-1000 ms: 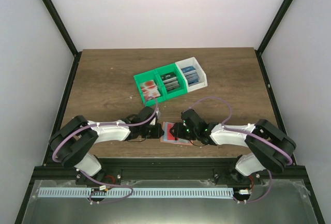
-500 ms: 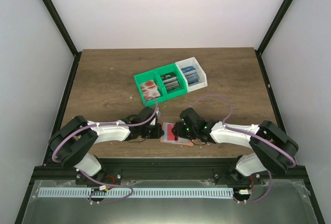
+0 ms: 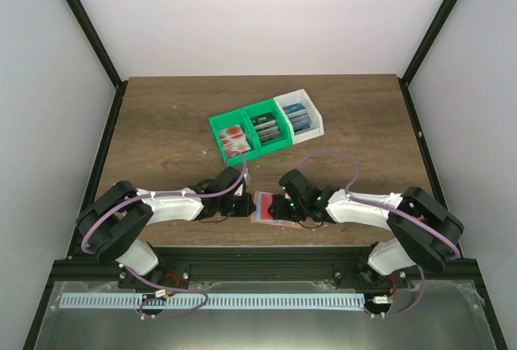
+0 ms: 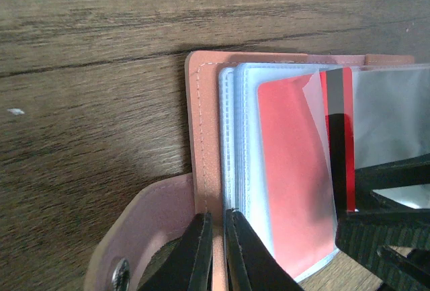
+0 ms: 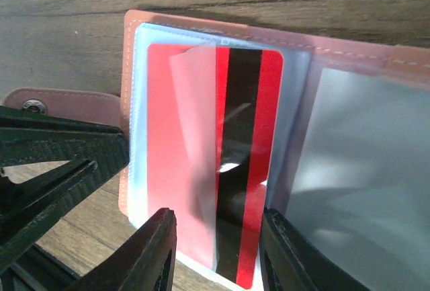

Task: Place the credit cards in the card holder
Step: Insert the credit card into the card holder.

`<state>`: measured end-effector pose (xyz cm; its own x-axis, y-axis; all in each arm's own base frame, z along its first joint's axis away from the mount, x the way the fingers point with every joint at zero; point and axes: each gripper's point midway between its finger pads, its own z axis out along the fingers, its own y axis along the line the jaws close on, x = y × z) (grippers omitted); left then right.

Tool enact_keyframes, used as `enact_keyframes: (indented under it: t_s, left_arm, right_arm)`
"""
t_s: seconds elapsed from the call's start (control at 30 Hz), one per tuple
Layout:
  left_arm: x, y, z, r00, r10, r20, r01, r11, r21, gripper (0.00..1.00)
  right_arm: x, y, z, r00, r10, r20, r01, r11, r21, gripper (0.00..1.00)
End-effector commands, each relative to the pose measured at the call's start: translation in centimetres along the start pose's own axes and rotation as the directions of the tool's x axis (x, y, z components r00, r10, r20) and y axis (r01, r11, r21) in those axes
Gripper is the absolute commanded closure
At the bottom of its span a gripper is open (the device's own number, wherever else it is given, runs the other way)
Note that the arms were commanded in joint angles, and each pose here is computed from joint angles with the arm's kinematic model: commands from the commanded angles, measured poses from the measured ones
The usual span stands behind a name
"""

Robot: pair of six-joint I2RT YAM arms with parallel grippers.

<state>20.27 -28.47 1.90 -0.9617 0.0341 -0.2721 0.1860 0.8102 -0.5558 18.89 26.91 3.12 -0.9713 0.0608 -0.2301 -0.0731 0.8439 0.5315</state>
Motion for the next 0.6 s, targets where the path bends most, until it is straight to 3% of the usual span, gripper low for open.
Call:
enact_keyframes:
  t_s: [0.0,0.37,0.57]
  left_arm:
    - [2.2,1.6,0.8,0.997,-0.013,-0.07,0.01,0.999,-0.038,0.9]
    - [2.3,1.5,0.9,0.997,-0.014,-0.077,0.012,0.999,-0.033,0.91]
    - [1.4,1.4,0.2,1.0,-0.004,-0.031,0.003,0.999,-0.047,0.9]
  right_arm:
    - [0.0,2.0,-0.4,0.998,-0.048,-0.031,0.047,0.998,-0.032,0.66]
    - [0.8,2.7,0.9,0.992,-0.105,-0.076,0.105,0.994,-0.008,0.67]
    - [-1.2,2.5,-1.0,0.993,-0.108,0.042,0.107,0.994,0.039,0.65]
